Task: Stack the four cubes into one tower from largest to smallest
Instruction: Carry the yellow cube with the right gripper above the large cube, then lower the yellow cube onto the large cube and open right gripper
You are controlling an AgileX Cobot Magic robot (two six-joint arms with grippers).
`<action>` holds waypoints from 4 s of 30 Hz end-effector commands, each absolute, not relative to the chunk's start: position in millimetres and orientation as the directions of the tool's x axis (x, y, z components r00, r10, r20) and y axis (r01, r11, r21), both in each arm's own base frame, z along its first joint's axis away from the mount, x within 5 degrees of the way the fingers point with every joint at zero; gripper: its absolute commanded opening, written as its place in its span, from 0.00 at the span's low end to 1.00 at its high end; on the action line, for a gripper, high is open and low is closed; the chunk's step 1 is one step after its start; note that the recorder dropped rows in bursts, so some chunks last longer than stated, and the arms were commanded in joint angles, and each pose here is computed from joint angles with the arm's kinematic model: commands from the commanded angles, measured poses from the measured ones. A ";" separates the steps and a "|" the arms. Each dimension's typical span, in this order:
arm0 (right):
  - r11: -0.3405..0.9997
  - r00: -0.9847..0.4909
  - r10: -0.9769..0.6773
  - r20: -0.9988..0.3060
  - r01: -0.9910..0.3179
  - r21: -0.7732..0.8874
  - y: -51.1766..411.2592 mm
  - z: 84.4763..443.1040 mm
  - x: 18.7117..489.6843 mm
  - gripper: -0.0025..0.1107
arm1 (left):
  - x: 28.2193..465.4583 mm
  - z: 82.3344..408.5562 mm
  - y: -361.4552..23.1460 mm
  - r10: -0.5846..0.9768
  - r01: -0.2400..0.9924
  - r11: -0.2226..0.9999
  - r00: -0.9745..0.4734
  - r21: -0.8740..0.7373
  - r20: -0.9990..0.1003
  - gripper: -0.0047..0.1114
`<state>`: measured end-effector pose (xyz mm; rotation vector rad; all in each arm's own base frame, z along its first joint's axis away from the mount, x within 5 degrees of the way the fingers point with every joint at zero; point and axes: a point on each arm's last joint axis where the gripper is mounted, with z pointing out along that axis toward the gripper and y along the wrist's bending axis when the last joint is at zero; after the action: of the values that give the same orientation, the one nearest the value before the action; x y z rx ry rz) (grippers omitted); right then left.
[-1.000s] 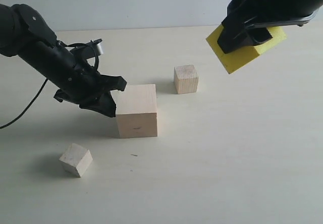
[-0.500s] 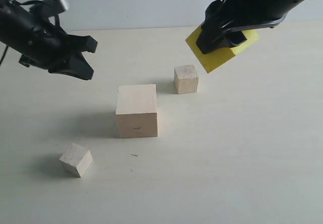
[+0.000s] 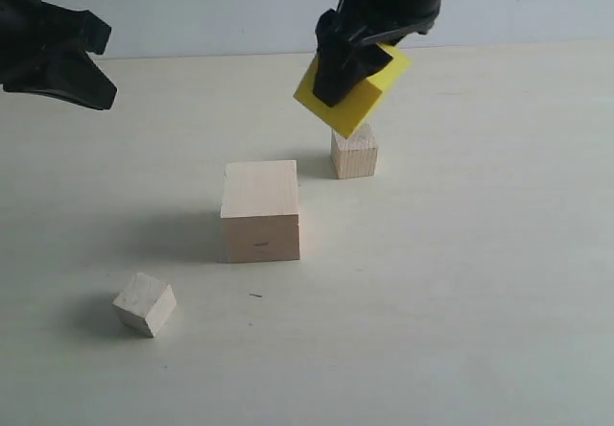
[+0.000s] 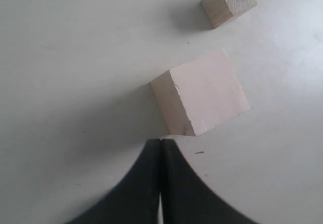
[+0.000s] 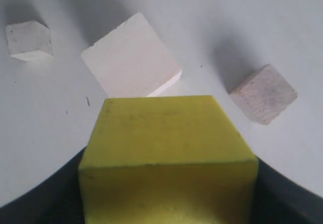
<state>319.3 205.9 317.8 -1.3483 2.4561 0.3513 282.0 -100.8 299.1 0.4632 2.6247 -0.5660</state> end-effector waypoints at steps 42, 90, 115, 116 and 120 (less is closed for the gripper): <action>0.046 -0.027 -0.956 -0.292 -0.997 -0.062 297.8 254.1 337.8 0.02 | 269.5 301.0 -96.7 0.295 0.422 0.856 -0.873 -0.298 -0.389 0.04; -0.009 0.008 -0.965 -0.261 -1.000 0.002 300.1 225.3 336.8 0.02 | 268.4 300.7 -96.7 0.313 0.437 0.850 -0.868 -0.295 -0.384 0.04; -0.051 0.053 -0.978 -0.201 -0.999 -0.013 298.4 210.2 341.9 0.02 | 268.4 300.8 -96.8 0.312 0.437 0.849 -0.869 -0.297 -0.385 0.04; -0.051 0.053 -0.978 -0.201 -0.999 -0.013 298.4 210.2 341.9 0.02 | 268.4 300.8 -96.8 0.312 0.437 0.849 -0.869 -0.297 -0.385 0.04; -0.048 0.048 -0.976 -0.210 -0.999 -0.004 299.4 209.5 341.3 0.02 | 268.7 300.9 -96.8 0.311 0.437 0.850 -0.868 -0.296 -0.387 0.04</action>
<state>340.0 300.7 211.6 -2.1500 2.0585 0.2409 269.4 -97.6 298.3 0.5622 2.7174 -0.5484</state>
